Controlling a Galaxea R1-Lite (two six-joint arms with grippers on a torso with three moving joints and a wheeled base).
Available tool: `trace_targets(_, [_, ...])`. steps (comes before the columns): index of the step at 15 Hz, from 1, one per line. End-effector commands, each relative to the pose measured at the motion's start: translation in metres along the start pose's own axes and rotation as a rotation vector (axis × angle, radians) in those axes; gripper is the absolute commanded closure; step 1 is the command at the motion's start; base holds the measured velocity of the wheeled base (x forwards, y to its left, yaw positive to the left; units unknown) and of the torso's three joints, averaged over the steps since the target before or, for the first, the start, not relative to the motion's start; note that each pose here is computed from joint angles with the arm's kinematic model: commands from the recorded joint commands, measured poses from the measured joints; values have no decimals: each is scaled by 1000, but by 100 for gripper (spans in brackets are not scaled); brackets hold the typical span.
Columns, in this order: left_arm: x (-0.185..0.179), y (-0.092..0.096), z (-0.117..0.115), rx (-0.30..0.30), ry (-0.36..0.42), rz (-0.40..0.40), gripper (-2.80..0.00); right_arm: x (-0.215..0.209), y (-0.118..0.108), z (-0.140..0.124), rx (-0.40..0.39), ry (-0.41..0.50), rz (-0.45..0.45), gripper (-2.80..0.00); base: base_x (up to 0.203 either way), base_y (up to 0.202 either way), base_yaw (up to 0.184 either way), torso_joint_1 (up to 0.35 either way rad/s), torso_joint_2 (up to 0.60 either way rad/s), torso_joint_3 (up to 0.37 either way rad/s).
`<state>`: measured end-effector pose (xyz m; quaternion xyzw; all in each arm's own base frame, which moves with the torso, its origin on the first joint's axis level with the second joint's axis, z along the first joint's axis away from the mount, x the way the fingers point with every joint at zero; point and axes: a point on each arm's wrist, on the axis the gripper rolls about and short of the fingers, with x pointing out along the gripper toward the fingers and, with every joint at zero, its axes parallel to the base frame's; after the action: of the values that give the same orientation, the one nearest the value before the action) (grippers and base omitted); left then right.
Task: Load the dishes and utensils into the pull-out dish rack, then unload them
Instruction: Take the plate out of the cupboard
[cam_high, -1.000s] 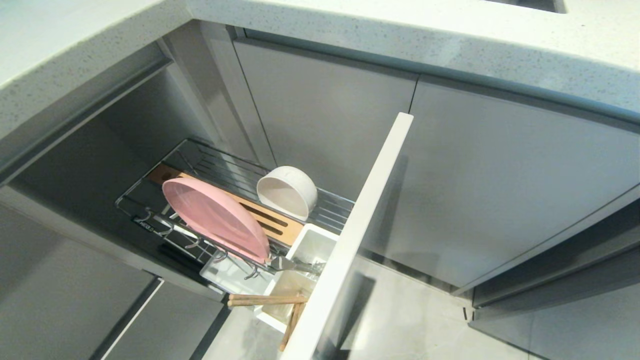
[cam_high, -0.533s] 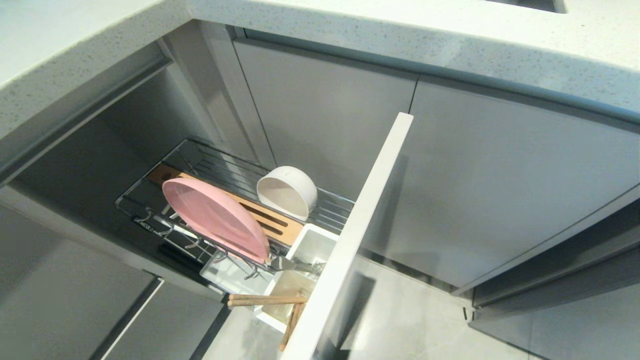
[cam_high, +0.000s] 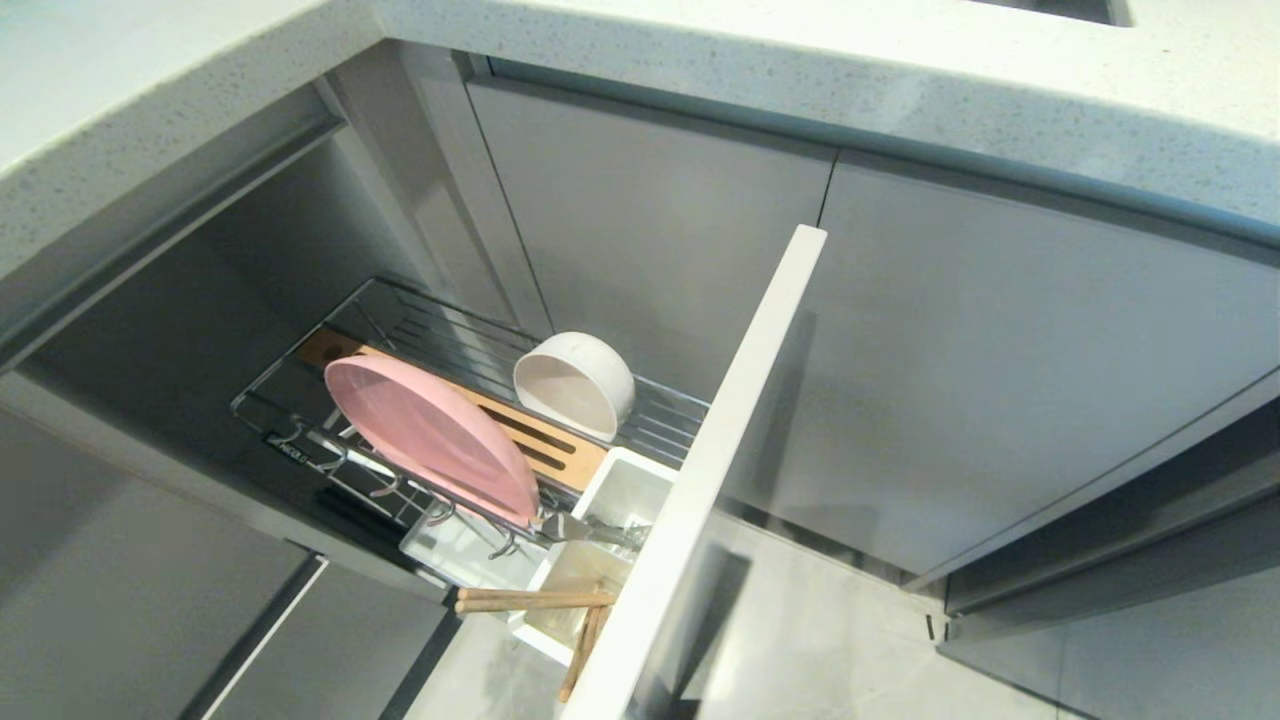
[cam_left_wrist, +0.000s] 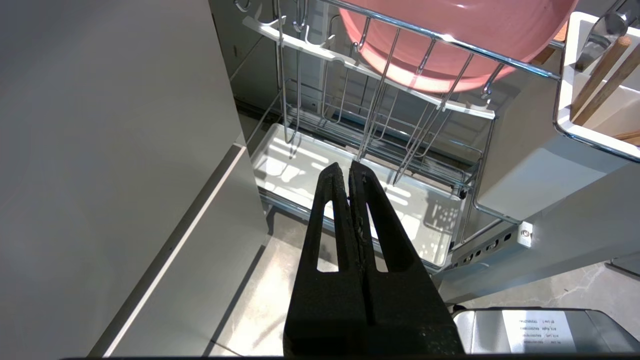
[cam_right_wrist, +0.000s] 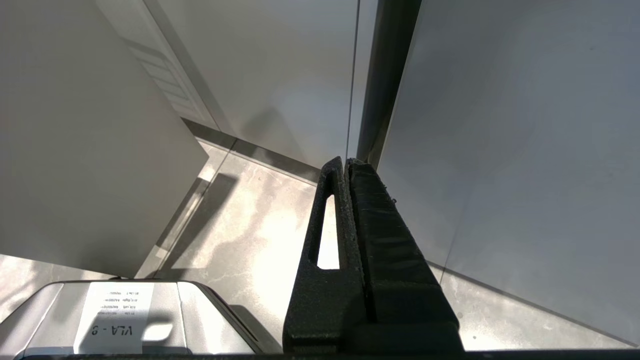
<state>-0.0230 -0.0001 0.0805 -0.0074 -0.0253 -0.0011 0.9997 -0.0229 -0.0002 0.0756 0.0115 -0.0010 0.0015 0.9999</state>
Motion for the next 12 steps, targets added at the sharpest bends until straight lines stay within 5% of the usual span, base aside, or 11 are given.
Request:
trace_targets(1, [1, 0, -6, -1, 23, 1, 0, 0, 0, 0, 0, 2, 0, 0, 0, 0, 0, 0, 0, 0])
trace_targets(6, [0, -1, 3, 28, -29, -27, 0, 0, 0, 0, 0, 2, 0, 0, 0, 0, 0, 0, 0, 0])
trace_targets(9, [-22, -4, 65, 44, -232, -118, 0, 0, 0, 0, 0, 2, 0, 0, 0, 0, 0, 0, 0, 0])
trace_targets(12, [-56, -6, 154, 67, -398, -166, 0, 0, 0, 0, 0, 2, 0, 0, 0, 0, 0, 0, 0, 0])
